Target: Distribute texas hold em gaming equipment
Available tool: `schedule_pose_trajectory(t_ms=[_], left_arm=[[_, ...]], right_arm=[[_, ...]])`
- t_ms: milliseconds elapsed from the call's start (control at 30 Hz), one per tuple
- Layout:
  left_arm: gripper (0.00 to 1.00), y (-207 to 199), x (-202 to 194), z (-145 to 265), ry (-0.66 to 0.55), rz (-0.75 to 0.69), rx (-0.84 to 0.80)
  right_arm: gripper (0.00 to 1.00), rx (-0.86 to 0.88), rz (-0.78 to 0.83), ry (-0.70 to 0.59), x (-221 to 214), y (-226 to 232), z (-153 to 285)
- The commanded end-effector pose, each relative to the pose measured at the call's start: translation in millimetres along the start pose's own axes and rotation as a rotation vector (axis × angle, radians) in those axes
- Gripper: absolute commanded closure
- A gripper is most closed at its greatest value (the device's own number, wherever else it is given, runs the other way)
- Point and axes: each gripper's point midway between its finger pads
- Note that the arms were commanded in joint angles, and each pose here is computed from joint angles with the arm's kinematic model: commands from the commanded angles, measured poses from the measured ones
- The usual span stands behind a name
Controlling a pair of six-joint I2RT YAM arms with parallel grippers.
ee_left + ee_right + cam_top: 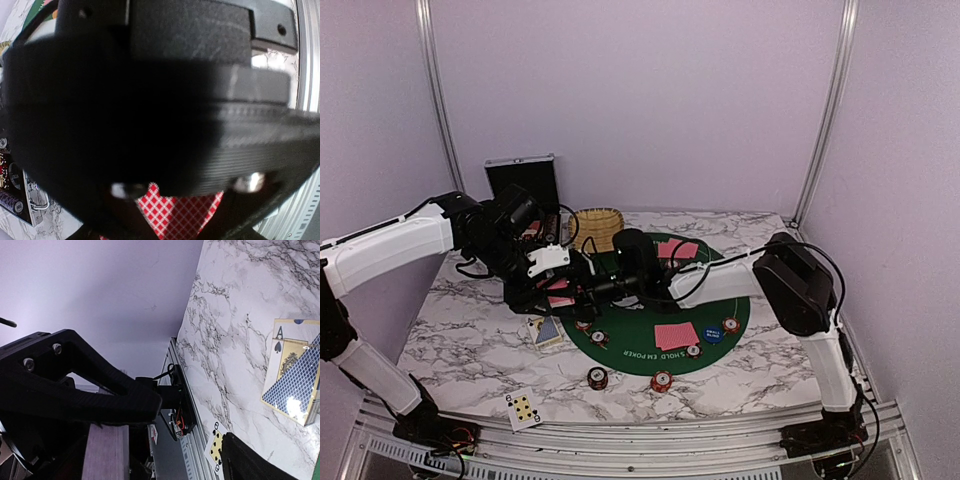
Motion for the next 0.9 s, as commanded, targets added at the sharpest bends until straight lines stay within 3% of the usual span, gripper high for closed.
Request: schedule_pose_trajectory(t_ms=[0,333,600,867], left_arm=[[0.99,-1,9,6,-0.032,0.001,-0.008],[1.00,-2,7,7,-0.033,-0.002,-0.006],[1.00,-2,7,8,-0.035,-0.003,-0.006],[1.00,-2,5,6,-0.029,-0.001,-0.007]], right_arm=[[0.16,0.031,0.002,-0.002,6,6,-9],[0.32,-0.091,-0.065,-0.054,7,-30,25],[0.41,-0.123,-0.050,-0.058,1,-29,44],[0.68,-0.104,-0.019,-0.084,7,-7,54]])
Point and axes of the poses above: each gripper's point midway between its finger pads, its own z axis back along the fingers, its own y axis along the line the jaws close on, x = y × z, and after that the axes turned 15 degrees about z, right-handed
